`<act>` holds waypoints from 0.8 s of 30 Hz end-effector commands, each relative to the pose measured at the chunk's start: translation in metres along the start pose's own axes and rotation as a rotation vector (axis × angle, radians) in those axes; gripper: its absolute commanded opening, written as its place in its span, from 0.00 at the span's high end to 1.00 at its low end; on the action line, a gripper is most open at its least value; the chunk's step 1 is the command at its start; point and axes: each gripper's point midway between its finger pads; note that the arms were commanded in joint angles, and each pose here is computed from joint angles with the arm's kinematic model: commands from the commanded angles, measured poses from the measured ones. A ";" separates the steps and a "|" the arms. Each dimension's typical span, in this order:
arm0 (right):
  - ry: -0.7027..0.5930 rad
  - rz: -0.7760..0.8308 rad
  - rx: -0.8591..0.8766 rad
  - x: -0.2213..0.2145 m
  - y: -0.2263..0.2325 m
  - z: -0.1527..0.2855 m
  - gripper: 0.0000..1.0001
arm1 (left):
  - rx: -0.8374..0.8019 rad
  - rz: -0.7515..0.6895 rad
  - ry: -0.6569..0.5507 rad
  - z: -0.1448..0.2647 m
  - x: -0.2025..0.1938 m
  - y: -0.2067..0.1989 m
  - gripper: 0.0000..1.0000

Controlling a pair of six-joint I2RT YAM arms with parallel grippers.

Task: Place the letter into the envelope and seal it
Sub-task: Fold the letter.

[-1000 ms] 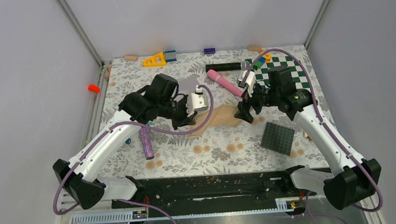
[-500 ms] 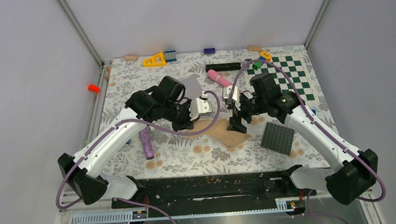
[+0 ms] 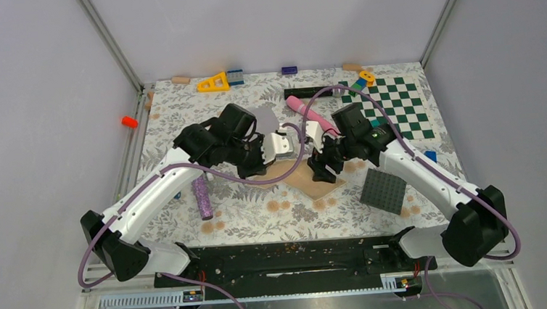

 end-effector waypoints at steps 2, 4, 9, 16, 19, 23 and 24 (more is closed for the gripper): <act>0.036 -0.081 -0.063 0.004 -0.009 0.004 0.35 | 0.070 -0.028 -0.050 0.012 0.020 0.013 1.00; 0.033 -0.083 -0.058 0.004 -0.007 0.004 0.40 | 0.072 -0.030 -0.051 0.012 0.020 0.012 1.00; 0.018 -0.099 -0.031 0.009 -0.002 0.005 0.62 | 0.077 -0.034 -0.044 0.011 0.020 0.012 1.00; 0.003 -0.102 -0.018 0.014 0.001 0.008 0.94 | 0.083 -0.033 -0.055 0.011 0.022 0.012 0.96; -0.009 -0.101 -0.058 0.018 -0.005 0.010 1.00 | 0.074 -0.033 -0.089 0.016 0.030 0.009 0.80; -0.055 -0.090 -0.128 0.029 -0.017 0.015 1.00 | 0.039 -0.043 -0.179 0.033 0.047 -0.006 0.44; -0.069 -0.085 -0.141 0.033 -0.019 0.017 1.00 | 0.029 -0.051 -0.204 0.040 0.052 -0.011 0.36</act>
Point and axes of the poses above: each gripper's point midway between its finger pads, its own z axis back along the fingers, its own y axis along the line the jaws close on, x = y × z, and after that the axes turned 1 degree about -z, right-handed
